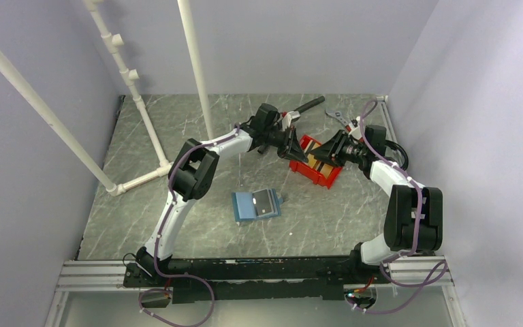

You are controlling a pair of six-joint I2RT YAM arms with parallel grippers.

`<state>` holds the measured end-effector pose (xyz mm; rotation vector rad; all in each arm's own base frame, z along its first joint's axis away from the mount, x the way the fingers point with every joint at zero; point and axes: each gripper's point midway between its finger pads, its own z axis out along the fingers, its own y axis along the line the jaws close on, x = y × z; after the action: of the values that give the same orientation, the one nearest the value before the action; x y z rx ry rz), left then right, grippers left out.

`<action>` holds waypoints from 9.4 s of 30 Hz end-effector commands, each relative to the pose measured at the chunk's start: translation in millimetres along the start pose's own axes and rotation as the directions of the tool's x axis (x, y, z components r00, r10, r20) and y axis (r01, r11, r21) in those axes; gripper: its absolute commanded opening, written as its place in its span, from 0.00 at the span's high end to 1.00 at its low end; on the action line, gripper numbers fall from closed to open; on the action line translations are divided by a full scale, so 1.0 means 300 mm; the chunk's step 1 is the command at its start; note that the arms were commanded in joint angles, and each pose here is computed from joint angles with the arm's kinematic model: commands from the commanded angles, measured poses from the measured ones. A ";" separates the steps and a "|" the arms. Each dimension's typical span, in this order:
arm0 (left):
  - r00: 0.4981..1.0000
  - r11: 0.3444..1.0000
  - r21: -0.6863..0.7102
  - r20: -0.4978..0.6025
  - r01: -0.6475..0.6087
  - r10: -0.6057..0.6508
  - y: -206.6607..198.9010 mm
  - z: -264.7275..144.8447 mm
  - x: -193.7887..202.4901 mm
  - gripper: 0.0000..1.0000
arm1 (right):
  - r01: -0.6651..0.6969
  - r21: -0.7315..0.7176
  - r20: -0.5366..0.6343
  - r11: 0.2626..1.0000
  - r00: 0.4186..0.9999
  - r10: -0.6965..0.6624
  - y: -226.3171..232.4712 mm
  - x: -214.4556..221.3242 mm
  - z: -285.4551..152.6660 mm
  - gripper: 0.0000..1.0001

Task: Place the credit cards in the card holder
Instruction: Place the credit card in the storage box, then insert the credit card into the card holder, then close the card holder at the center of the board.

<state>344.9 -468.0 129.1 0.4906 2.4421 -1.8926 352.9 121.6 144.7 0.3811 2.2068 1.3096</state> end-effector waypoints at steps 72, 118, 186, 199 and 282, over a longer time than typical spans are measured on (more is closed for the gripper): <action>0.998 0.989 0.140 -0.039 -0.038 0.044 -0.123 0.030 0.049 1.00 | 0.090 -0.125 0.145 0.988 0.987 -0.072 0.069 -0.100 -0.027 0.73; 0.999 0.999 0.036 0.010 0.041 -0.041 -0.024 -0.009 -0.004 0.61 | -0.141 -0.093 0.160 0.986 0.975 0.155 -0.133 -0.105 0.013 1.00; 0.950 0.692 -0.652 0.177 0.310 -0.258 0.375 -0.520 0.689 0.99 | 0.264 -0.032 -0.528 0.964 0.814 -0.240 0.037 0.636 0.312 1.00; 0.949 0.673 -0.672 0.166 0.308 -0.269 0.404 -0.528 0.718 1.00 | 0.285 -0.050 -0.537 0.957 0.801 -0.266 0.007 0.653 0.366 1.00; 0.920 0.885 -0.350 0.346 0.308 -0.184 0.276 -0.527 0.563 0.55 | 0.648 0.260 -0.508 0.716 0.722 -0.469 -0.166 0.662 0.253 0.67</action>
<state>215.8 -229.6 30.3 -0.2189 2.8679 -1.0228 238.6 262.0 36.0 -0.4799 2.6055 0.6178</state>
